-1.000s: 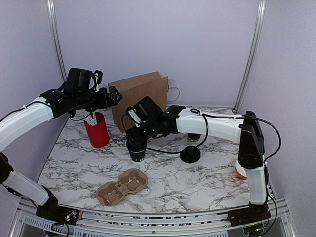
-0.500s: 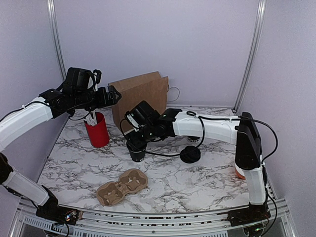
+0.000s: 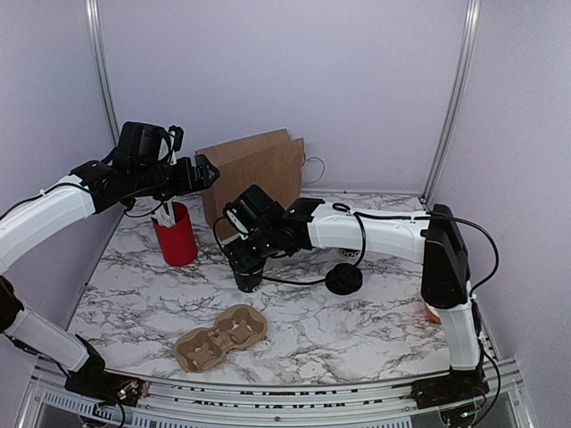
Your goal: Pack the takeout coffee
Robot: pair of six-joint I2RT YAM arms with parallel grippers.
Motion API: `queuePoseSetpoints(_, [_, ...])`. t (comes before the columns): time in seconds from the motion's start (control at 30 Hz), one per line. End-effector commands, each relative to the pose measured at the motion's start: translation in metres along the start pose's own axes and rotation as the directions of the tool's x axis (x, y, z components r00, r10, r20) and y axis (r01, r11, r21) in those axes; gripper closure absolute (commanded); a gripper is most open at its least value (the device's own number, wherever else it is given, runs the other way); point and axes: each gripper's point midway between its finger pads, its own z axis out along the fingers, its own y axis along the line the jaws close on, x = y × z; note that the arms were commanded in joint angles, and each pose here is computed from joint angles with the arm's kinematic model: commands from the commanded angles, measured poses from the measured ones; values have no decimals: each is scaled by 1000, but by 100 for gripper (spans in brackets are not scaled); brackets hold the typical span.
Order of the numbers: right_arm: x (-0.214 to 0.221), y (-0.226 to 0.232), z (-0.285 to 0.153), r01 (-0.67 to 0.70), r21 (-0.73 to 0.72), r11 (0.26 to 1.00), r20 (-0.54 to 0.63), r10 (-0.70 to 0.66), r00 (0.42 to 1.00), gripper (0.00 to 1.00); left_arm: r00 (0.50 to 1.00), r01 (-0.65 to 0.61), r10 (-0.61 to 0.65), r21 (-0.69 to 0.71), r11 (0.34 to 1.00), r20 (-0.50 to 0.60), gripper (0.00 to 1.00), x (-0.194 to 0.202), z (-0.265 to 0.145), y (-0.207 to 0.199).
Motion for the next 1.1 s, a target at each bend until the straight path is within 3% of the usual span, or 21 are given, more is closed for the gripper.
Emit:
queuePoseSetpoints(0.0, [2, 4, 1, -2, 16, 1000, -12, 2, 1000, 22, 1000, 1, -1, 5, 1000, -12, 1, 2, -9, 1])
queuePoseSetpoints(0.47, [-1, 6, -3, -22, 6, 1000, -5, 22, 1000, 19, 1000, 5, -5, 7, 1000, -18, 1, 5, -9, 2])
queuePoseSetpoints(0.83, [8, 11, 2, -40, -23, 999, -32, 39, 999, 23, 1000, 7, -7, 8, 1000, -20, 1, 5, -9, 2])
queuePoseSetpoints(1.07, [1, 6, -6, -45, -6, 999, -10, 45, 999, 32, 1000, 10, -10, 10, 1000, -19, 1, 5, -10, 2])
